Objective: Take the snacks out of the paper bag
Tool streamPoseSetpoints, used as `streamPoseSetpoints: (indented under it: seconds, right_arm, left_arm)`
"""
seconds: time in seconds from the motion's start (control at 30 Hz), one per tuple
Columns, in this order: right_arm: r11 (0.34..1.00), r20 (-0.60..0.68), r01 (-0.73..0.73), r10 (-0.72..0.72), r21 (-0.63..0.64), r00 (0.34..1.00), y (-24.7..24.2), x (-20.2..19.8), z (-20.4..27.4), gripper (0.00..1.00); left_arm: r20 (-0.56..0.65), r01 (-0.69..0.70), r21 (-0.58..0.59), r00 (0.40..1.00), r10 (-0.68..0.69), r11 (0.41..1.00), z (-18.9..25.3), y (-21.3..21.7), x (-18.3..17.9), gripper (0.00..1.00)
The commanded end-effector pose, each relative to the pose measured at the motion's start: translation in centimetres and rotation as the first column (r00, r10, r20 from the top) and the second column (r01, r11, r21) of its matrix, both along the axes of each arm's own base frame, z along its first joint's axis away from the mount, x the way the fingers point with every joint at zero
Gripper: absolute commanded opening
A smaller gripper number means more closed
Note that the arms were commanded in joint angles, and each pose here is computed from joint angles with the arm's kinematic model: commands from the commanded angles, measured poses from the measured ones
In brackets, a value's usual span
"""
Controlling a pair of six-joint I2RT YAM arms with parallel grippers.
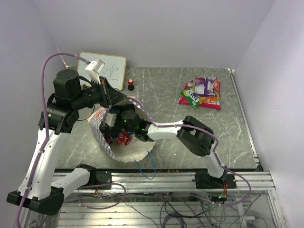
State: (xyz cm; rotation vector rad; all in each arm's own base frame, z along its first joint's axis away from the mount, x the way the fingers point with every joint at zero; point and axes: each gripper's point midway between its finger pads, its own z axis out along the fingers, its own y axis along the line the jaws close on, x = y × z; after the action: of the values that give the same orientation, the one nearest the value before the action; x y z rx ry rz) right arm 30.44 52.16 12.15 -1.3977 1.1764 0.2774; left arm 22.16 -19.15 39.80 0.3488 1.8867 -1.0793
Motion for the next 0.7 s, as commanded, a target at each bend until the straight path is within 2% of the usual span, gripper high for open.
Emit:
streamPoseSetpoints:
  seconds: [0.0,0.17,0.4,0.5,0.57,0.67]
  right_arm:
    - [0.982,-0.041,0.135,-0.131,0.129,0.991,1.5,2.6,1.0,0.99]
    - [0.959,-0.061,0.242,-0.235,0.15,0.97,1.5,4.4,-0.2,1.0]
    - [0.943,-0.103,0.324,-0.316,0.079,0.943,1.8,5.6,-3.6,0.97]
    - [0.936,-0.129,0.332,-0.317,0.119,0.939,1.6,5.4,-4.1,0.88]
    - [0.937,-0.124,0.329,-0.315,0.115,0.941,1.5,5.4,-4.3,0.86]
    - [0.944,-0.12,0.309,-0.295,0.114,0.948,1.6,5.2,-4.3,0.73]
  left_arm:
    - [0.074,0.071,-0.017,0.995,-0.069,0.997,2.4,-0.7,-0.8,0.07]
    - [0.073,0.082,-0.031,0.994,-0.08,0.996,2.5,-1.0,-0.5,0.07]
    - [0.058,0.067,-0.029,0.996,-0.065,0.997,2.0,-0.9,-0.2,0.07]
    - [0.042,0.056,-0.021,0.998,-0.055,0.998,1.5,-0.9,0.2,0.07]
    - [0.035,0.05,-0.009,0.998,-0.05,0.999,1.3,-0.9,0.4,0.07]
    - [0.037,0.033,-0.007,0.999,-0.033,0.999,1.1,-0.6,0.4,0.07]
